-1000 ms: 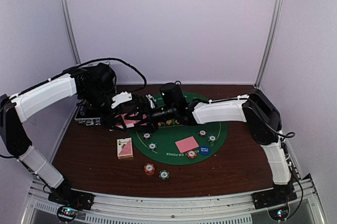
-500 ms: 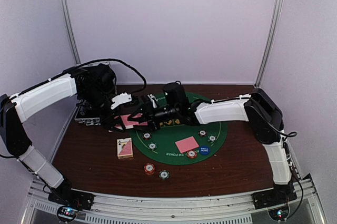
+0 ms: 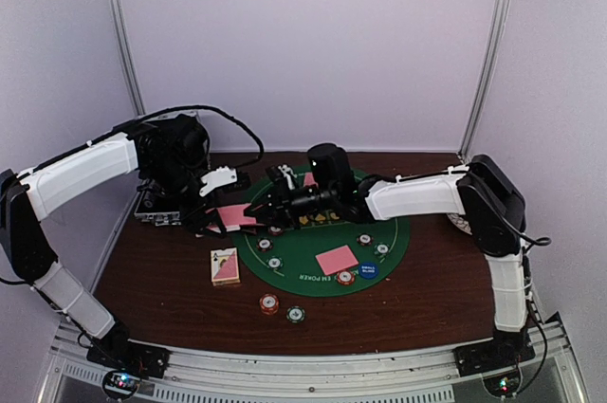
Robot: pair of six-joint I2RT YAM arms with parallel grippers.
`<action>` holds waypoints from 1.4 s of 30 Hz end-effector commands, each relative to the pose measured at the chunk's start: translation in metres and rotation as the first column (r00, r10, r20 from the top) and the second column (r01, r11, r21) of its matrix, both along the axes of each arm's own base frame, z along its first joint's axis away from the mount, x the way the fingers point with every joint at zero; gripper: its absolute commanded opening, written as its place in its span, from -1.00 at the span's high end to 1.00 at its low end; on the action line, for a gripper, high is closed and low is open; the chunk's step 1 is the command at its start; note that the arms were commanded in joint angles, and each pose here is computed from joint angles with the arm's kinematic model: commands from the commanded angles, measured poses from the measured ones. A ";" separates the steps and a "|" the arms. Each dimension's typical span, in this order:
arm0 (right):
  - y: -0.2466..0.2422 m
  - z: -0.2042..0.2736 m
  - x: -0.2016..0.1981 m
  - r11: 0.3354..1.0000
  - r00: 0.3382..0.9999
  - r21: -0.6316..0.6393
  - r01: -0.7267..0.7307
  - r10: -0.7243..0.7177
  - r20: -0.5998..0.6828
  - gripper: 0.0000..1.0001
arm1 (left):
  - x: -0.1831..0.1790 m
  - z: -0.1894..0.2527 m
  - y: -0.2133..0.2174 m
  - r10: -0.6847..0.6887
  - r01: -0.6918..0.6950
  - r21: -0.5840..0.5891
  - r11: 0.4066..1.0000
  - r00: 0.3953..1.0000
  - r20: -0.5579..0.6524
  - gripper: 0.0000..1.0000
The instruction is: Distribute texas hold em gaming equipment
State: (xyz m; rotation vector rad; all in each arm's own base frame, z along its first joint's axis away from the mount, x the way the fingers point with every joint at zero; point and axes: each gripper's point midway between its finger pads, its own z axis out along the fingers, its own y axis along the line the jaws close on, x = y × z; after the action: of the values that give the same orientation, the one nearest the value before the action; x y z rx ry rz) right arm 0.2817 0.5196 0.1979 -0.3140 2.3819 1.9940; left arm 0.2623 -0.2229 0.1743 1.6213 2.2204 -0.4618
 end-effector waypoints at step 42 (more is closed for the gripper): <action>-0.207 -0.132 0.023 0.816 0.992 -0.564 0.126 -0.089 0.092 1.00 | 0.004 0.005 0.001 -0.010 0.010 -0.005 1.000 0.999 0.039 0.97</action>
State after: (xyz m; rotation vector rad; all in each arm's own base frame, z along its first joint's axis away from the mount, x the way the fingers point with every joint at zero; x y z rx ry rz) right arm 0.3017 0.3224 0.0853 -0.2086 2.8090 1.2782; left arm 0.2622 -0.2177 0.1679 1.6342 2.2364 -0.4258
